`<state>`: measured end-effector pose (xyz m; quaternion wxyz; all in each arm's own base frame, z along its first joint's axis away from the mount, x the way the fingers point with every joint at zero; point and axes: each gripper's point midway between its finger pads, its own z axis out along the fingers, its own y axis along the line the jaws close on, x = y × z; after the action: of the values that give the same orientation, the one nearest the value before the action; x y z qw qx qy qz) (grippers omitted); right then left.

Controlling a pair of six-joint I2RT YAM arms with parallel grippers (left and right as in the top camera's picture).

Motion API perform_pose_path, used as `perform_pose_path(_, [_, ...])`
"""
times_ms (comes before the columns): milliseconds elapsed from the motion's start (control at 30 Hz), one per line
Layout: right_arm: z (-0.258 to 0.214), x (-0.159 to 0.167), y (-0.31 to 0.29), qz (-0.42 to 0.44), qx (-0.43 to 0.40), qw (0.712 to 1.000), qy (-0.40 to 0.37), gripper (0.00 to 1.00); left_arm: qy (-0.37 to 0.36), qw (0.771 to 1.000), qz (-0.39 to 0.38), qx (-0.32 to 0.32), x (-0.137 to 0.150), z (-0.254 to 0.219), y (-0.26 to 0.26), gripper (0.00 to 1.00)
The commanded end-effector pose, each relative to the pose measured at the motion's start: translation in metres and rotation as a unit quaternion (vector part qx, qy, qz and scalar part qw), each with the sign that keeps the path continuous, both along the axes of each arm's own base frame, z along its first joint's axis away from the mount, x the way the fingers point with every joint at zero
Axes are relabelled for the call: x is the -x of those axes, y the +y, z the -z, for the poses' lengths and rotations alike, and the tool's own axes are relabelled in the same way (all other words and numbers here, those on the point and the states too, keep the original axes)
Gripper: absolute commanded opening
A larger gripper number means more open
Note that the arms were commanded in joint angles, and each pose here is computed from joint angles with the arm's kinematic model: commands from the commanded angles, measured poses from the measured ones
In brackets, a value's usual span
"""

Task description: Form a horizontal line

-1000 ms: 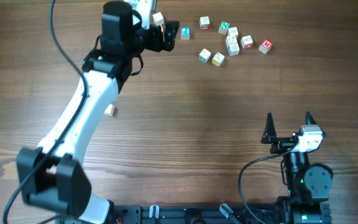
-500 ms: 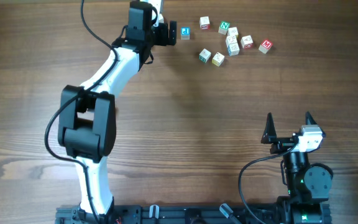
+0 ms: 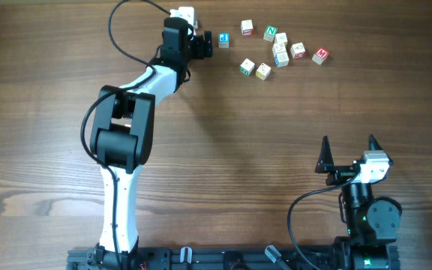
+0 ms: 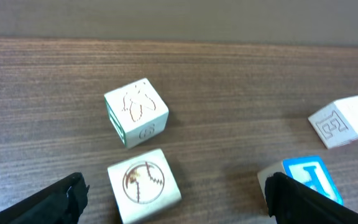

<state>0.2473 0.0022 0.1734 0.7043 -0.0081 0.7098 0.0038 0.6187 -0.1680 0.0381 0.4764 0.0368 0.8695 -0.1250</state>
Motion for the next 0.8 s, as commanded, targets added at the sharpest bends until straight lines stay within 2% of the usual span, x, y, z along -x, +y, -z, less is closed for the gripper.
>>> perform_pose_path(0, [-0.002,0.0,0.001,-0.004,0.009,1.0,-0.004,1.0,0.012,1.0,-0.015,0.0,-0.006,0.021,0.005,0.88])
perform_pose_path(200, [-0.002,0.0,0.001,-0.004,0.008,1.0,-0.004,1.0,0.022,1.0,-0.02,-0.008,-0.005,0.04,0.007,0.66])
perform_pose_path(267, [-0.002,0.0,0.001,-0.004,0.008,1.0,-0.004,1.0,0.019,1.0,-0.02,-0.007,-0.009,0.032,0.006,0.34])
perform_pose_path(333, [-0.002,0.0,0.001,-0.004,0.008,1.0,-0.004,1.0,0.007,1.0,-0.02,-0.004,-0.016,0.014,0.005,0.3])
perform_pose_path(533, [-0.002,0.0,0.001,-0.004,0.008,1.0,-0.004,1.0,-0.036,0.999,-0.013,-0.004,-0.025,-0.054,0.002,0.26])
perform_pose_path(567, [-0.002,0.0,0.001,-0.004,0.008,1.0,-0.004,1.0,-0.037,0.999,-0.013,-0.003,-0.024,-0.061,0.003,0.3])
perform_pose_path(600, [-0.002,0.0,0.001,-0.004,0.008,1.0,-0.004,1.0,-0.034,0.999,-0.013,-0.004,-0.023,-0.061,0.002,0.58])
perform_pose_path(633, [-0.002,0.0,0.001,-0.004,0.008,1.0,-0.004,1.0,-0.026,1.0,-0.013,-0.006,-0.021,-0.057,0.003,0.76])
perform_pose_path(667, [-0.002,0.0,0.001,-0.004,0.008,1.0,-0.004,1.0,-0.012,1.0,-0.013,-0.01,-0.018,-0.051,0.003,0.82])
perform_pose_path(767, [-0.002,0.0,0.001,-0.004,0.009,1.0,-0.004,1.0,0.004,1.0,-0.009,-0.011,-0.013,-0.039,-0.003,0.79])
